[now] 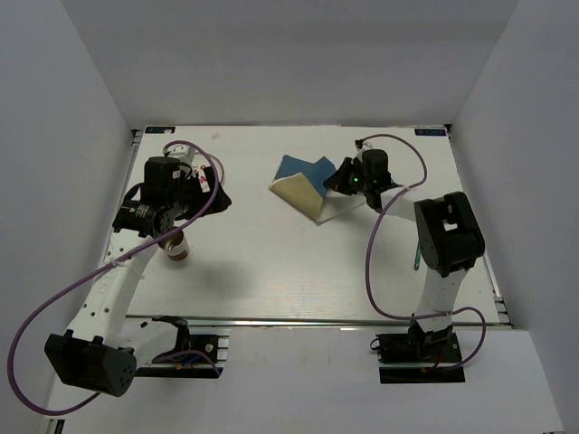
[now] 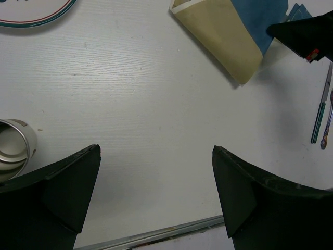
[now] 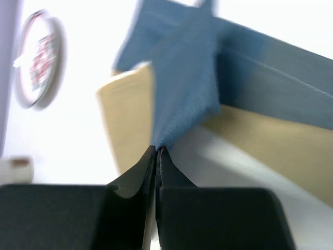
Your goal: Set the dinner table for one person
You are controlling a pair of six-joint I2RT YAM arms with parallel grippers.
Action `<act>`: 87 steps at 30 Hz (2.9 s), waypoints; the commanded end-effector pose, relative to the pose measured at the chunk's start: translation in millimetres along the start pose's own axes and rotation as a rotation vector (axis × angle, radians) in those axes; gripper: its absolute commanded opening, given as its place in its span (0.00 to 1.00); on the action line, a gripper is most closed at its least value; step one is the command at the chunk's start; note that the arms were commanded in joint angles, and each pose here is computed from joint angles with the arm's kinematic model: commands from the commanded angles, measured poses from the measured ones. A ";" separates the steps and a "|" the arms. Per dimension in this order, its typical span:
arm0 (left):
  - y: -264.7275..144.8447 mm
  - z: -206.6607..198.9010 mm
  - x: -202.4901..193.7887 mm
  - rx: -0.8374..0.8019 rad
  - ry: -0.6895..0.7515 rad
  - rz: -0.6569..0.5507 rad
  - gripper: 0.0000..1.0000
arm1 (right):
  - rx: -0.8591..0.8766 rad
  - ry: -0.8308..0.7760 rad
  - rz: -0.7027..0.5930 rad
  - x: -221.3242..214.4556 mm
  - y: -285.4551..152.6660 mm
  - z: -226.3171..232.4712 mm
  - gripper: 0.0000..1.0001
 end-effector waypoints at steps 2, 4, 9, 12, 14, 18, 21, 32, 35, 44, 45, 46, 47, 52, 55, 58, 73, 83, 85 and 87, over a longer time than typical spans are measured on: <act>3.4 -7.6 3.1 -0.043 -0.019 -0.018 0.98 | 0.373 -0.273 0.025 -4.3 -40.5 80.9 0.00; 6.8 -9.6 3.0 -0.058 -0.030 -0.020 0.98 | 0.468 -0.378 0.104 -33.0 -53.3 89.7 0.00; 15.1 -9.7 -2.9 -0.067 -0.057 -0.005 0.98 | 0.628 -0.508 0.325 -102.3 -82.5 97.8 0.42; 21.3 -7.5 -9.0 -0.060 -0.074 0.009 0.98 | 0.655 -0.549 0.426 -138.1 -95.9 91.4 0.50; 23.8 -5.0 -11.5 -0.045 -0.088 0.012 0.98 | 0.675 -0.547 0.448 -150.2 -112.4 91.2 0.55; 24.3 1.5 -14.2 0.000 -0.109 0.005 0.98 | 0.669 -0.504 0.350 -163.4 -151.7 85.7 0.89; 24.9 3.8 -14.9 0.017 -0.123 0.003 0.98 | 0.410 -0.404 0.139 -126.3 -131.4 79.1 0.89; 14.7 23.8 -20.7 0.161 -0.196 -0.042 0.98 | -0.490 -0.305 0.205 -75.8 7.4 52.6 0.83; 12.7 25.3 -22.4 0.165 -0.177 -0.043 0.98 | -0.536 -0.342 0.174 -66.6 47.1 70.5 0.78; 13.0 34.9 -36.7 0.202 -0.116 -0.001 0.98 | -0.629 -0.396 0.199 -87.9 82.1 68.6 0.66; 13.4 34.5 -36.7 0.200 -0.116 0.000 0.98 | -0.629 -0.398 0.202 -91.5 83.5 68.0 0.66; 14.7 33.8 -38.2 0.192 -0.113 0.007 0.98 | -0.639 -0.401 0.209 -93.8 85.0 63.3 0.60; 14.8 33.3 -38.0 0.189 -0.112 0.007 0.98 | -0.647 -0.407 0.205 -93.8 84.4 63.5 0.58; 17.7 32.6 -40.1 0.179 -0.111 0.013 0.98 | -0.631 -0.411 0.167 -88.6 75.0 74.1 0.45; 19.4 31.8 -41.4 0.172 -0.111 0.022 0.98 | -0.610 -0.406 0.145 -83.1 66.5 81.5 0.35; 20.5 31.1 -41.7 0.166 -0.111 0.021 0.98 | -0.612 -0.404 0.132 -77.1 60.2 84.1 0.06; 91.2 -45.1 -32.7 -0.341 -0.256 0.115 0.98 | -0.540 -0.253 -0.088 -63.4 -73.9 75.1 0.00; 183.0 -122.8 -46.9 -0.546 -0.265 0.284 0.97 | -0.528 -0.071 -0.208 -93.8 -161.6 21.1 0.00; 200.5 -138.9 -47.8 -0.565 -0.265 0.287 0.96 | -0.523 -0.058 -0.206 -99.5 -165.4 15.3 0.00; 215.1 -142.3 -56.0 -0.530 -0.276 0.316 0.97 | -0.518 -0.028 -0.207 -106.7 -171.7 9.2 0.00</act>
Point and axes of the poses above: each gripper's point midway between its finger pads, its own y axis out along the fingers, its own z axis along the line the jaws close on, x = y × z, the point moved 3 cm from there along -y, back along the fingers, and after that the axes turned 8 degrees about y, right-handed, at the moved point
